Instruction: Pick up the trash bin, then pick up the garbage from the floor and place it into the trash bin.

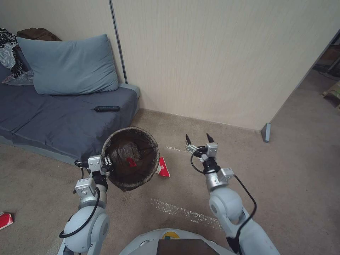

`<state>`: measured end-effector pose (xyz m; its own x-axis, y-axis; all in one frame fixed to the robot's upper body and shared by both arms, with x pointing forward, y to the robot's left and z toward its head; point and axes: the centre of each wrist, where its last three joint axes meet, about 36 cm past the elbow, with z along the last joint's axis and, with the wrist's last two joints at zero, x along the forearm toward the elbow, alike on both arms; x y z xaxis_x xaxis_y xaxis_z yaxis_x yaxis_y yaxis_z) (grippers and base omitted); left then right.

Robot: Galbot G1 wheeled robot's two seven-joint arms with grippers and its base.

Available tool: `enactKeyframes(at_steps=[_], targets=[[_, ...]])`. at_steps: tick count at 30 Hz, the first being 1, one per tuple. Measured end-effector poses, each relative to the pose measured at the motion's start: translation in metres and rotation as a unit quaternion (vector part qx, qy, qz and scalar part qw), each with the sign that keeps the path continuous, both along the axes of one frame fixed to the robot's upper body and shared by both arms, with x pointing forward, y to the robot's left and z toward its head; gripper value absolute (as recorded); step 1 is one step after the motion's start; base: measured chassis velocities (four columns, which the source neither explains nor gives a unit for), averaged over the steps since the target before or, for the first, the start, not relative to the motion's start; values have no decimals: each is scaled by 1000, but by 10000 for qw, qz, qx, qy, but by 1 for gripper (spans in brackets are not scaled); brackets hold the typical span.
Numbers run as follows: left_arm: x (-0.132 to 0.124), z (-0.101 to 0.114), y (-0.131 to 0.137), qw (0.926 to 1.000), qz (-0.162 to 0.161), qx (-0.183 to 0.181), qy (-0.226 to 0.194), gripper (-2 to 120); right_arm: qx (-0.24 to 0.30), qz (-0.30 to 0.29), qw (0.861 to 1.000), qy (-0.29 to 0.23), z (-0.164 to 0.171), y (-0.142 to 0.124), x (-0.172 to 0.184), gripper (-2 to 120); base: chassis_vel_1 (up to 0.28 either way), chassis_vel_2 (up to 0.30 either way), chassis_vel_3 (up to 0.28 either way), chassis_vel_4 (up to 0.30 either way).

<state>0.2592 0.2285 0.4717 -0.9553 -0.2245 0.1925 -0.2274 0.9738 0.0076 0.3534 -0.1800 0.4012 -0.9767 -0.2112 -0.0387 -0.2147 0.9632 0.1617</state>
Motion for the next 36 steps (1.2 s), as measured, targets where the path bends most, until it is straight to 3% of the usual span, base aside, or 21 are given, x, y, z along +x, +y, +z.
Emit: enactKeyframes(at_steps=[7, 16, 36], targets=[[0, 0, 1, 9999, 113, 58, 8, 3, -1, 512, 9967, 626, -23, 21, 43, 100, 0, 0, 0, 0], [0, -1, 3, 9997, 220, 92, -5, 3, -465, 874, 9856, 1372, -74, 49, 81, 100, 0, 0, 0, 0], [3, -2, 0, 9997, 244, 89, -23, 3, -763, 1205, 9695, 1993, -94, 67, 96, 100, 0, 0, 0, 0]])
